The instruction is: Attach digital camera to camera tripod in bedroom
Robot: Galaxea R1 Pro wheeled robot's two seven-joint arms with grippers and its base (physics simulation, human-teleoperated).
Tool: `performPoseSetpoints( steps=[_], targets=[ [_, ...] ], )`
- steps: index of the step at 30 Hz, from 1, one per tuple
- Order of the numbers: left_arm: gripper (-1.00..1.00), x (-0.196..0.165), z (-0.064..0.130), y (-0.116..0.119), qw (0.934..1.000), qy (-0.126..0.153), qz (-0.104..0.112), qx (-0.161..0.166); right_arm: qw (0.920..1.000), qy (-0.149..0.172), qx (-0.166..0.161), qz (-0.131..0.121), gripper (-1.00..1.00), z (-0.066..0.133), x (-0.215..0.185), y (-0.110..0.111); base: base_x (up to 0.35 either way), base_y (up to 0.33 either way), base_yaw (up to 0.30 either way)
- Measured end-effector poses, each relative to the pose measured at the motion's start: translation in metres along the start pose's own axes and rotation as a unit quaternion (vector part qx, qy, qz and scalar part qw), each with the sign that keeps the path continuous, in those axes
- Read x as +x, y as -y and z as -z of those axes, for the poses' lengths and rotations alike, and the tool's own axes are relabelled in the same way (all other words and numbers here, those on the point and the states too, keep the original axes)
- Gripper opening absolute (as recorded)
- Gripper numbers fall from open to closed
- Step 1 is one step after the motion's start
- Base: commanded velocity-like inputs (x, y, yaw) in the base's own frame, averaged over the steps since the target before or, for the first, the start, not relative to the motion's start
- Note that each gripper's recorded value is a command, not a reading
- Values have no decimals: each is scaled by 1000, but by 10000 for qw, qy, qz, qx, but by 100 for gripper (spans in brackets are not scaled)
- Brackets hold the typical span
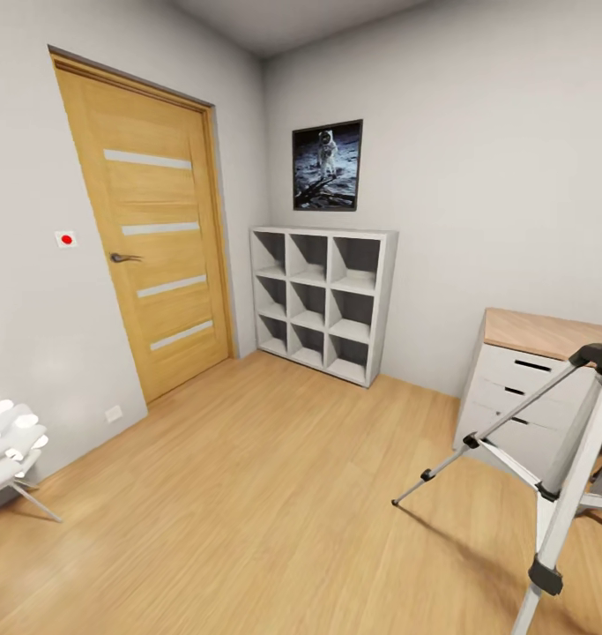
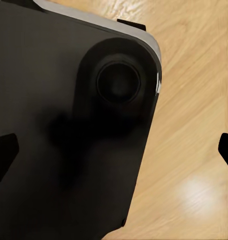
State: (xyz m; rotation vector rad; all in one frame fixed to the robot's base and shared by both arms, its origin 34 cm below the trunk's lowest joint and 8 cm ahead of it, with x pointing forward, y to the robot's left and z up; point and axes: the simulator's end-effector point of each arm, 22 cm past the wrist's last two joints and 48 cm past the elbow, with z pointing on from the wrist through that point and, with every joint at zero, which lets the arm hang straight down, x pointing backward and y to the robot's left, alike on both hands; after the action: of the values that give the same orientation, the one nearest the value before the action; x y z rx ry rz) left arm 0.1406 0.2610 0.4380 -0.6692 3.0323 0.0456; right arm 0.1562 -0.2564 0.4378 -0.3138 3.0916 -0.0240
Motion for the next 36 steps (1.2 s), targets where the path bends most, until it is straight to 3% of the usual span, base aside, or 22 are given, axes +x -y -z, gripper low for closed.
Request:
performPoseSetpoints(
  steps=[20, 36],
  targets=[
    [100, 0, 0, 0, 10000, 0, 17, -1, 10000, 1, 0, -24, 100, 0, 0, -1, 19, -13, -4],
    [100, 0, 0, 0, 10000, -1, 17, -2, 10000, -3, -15, -23, 100, 0, 0, -3, 0, 0, -149]
  ],
)
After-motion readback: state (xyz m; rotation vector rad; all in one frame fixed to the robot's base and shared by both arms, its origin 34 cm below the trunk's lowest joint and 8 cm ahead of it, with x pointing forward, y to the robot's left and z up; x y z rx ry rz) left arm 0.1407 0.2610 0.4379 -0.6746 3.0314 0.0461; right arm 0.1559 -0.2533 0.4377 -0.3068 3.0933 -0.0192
